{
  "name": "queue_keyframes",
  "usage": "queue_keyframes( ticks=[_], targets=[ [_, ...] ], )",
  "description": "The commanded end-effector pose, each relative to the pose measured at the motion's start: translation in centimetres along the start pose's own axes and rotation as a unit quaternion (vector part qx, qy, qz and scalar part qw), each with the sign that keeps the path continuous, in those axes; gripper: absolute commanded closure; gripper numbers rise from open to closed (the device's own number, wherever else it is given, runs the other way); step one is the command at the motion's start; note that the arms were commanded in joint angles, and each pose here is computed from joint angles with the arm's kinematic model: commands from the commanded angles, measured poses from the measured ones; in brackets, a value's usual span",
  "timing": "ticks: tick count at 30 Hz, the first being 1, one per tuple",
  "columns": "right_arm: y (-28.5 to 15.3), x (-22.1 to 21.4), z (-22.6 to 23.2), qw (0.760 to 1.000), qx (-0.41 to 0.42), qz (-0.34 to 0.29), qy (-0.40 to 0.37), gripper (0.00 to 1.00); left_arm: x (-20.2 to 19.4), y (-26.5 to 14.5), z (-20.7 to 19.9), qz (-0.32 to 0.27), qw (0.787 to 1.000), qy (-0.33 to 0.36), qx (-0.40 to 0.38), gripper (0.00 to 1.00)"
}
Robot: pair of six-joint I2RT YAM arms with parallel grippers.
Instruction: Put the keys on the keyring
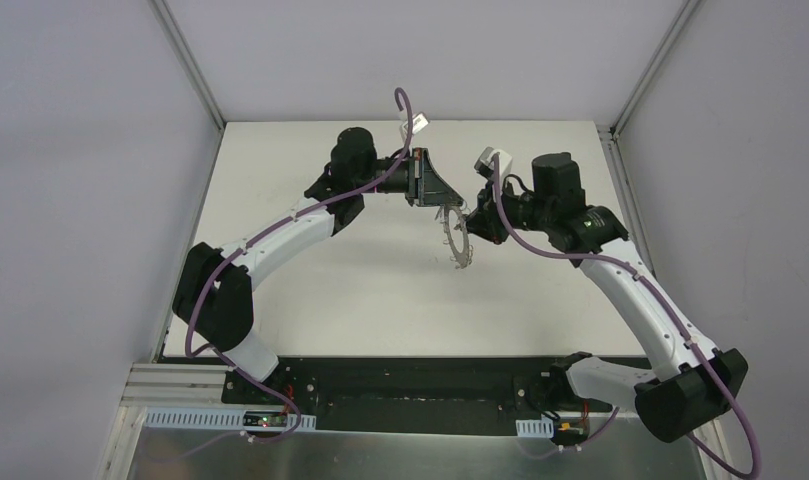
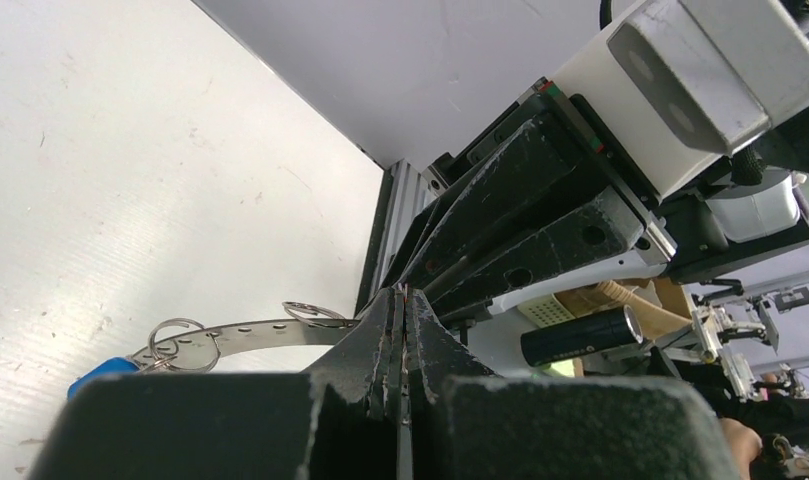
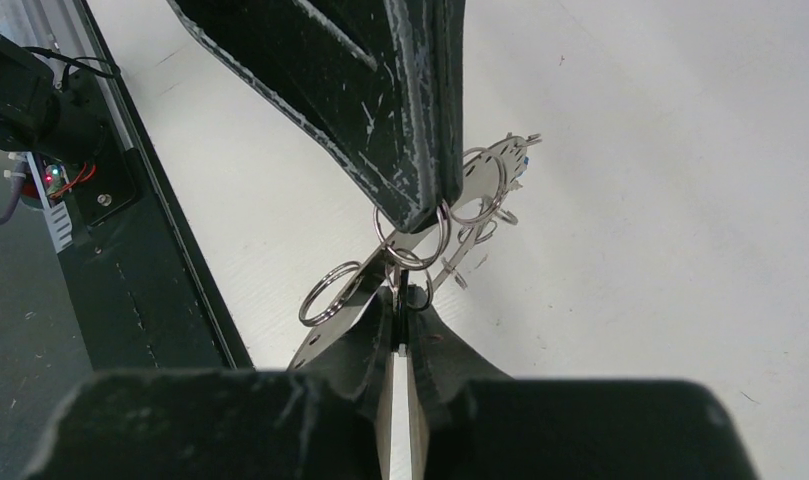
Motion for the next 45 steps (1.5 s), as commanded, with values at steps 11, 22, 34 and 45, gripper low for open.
queue_keyframes(
  ticks=[11,22,34,45],
  targets=[
    [0.6,-1.1,1.1,0.999,0.026,0.029,0.015,0.80,4.4,-0.2,0.0,-0.066,0.997,0.039,0.017,1.00],
    [-3.5,1.5,1.5,0.999,-0.006,-0.033,-0.020,0.61,3.2,-0.6,-1.5,-0.036,0.994,0.084,-0.054,1.00],
    [-3.3,4.5,2.6,0.997,0.054,-0.048,0.008,0.61,2.2,-0.6,-3.7,-0.021,0.986,0.095,-0.135,1.00],
    [-3.1,5.0,2.7,0.995,0.084,-0.056,0.022,0.63,1.7,-0.5,-4.0,-0.017,0.984,0.095,-0.151,1.00]
  ],
)
Point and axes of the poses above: each gripper's point midway between its finger pads, its own y axis out along the fingers, its own z axis along the line the jaws close on, x = y × z, the point moved 5 cm from there along -y, back along the fingers, and after that the axes turned 14 degrees about y, right-handed, at the moved point
